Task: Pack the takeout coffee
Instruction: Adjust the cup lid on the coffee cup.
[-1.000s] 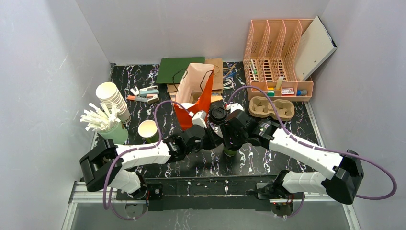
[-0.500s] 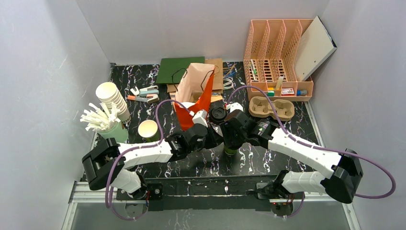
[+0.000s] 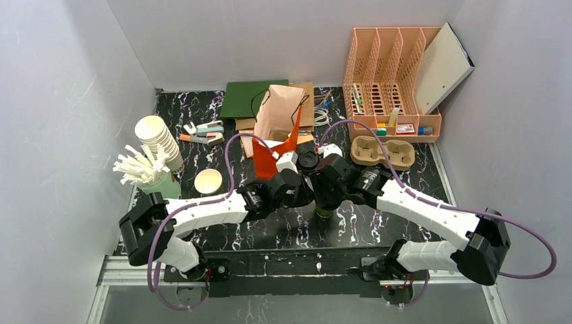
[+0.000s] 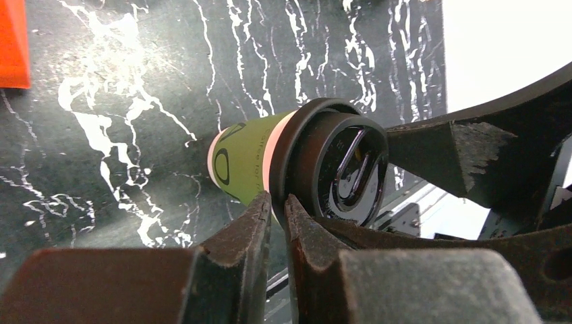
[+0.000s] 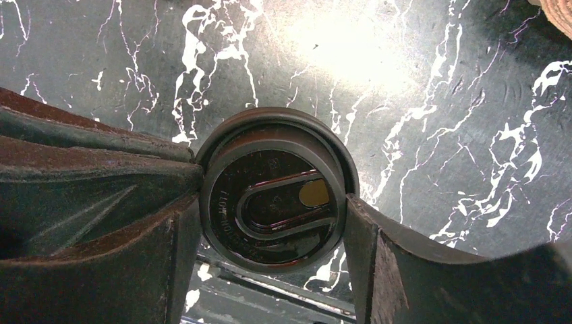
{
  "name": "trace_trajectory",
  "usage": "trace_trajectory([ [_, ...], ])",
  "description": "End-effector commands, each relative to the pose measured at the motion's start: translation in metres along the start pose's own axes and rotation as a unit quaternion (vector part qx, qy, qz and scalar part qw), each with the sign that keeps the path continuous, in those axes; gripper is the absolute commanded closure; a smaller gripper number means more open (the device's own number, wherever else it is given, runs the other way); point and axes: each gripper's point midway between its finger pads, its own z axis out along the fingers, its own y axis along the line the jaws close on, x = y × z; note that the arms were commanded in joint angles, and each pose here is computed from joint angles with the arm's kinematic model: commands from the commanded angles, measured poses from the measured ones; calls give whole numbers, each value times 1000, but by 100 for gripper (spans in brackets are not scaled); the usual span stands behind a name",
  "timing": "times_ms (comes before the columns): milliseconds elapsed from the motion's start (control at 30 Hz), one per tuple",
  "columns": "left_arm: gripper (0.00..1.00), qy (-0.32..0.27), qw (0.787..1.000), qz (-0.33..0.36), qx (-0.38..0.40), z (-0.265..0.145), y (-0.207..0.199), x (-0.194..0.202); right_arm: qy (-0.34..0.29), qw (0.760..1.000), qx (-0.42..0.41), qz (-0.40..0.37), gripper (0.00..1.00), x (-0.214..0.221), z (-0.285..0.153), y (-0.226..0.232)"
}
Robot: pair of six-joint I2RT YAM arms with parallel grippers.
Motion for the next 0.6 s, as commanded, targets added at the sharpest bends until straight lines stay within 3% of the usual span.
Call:
trace_trajectory([
  [0,86,59,986,91,-128,-13,59,23,61,997,-45,6,23,27,-2,20],
  [200,75,35,990,101,-95,-20,31,2,62,997,-37,9,25,24,-2,20],
  [567,61,12,994,102,-47,-43,4,-18,48,998,-41,3,10,17,-6,19],
])
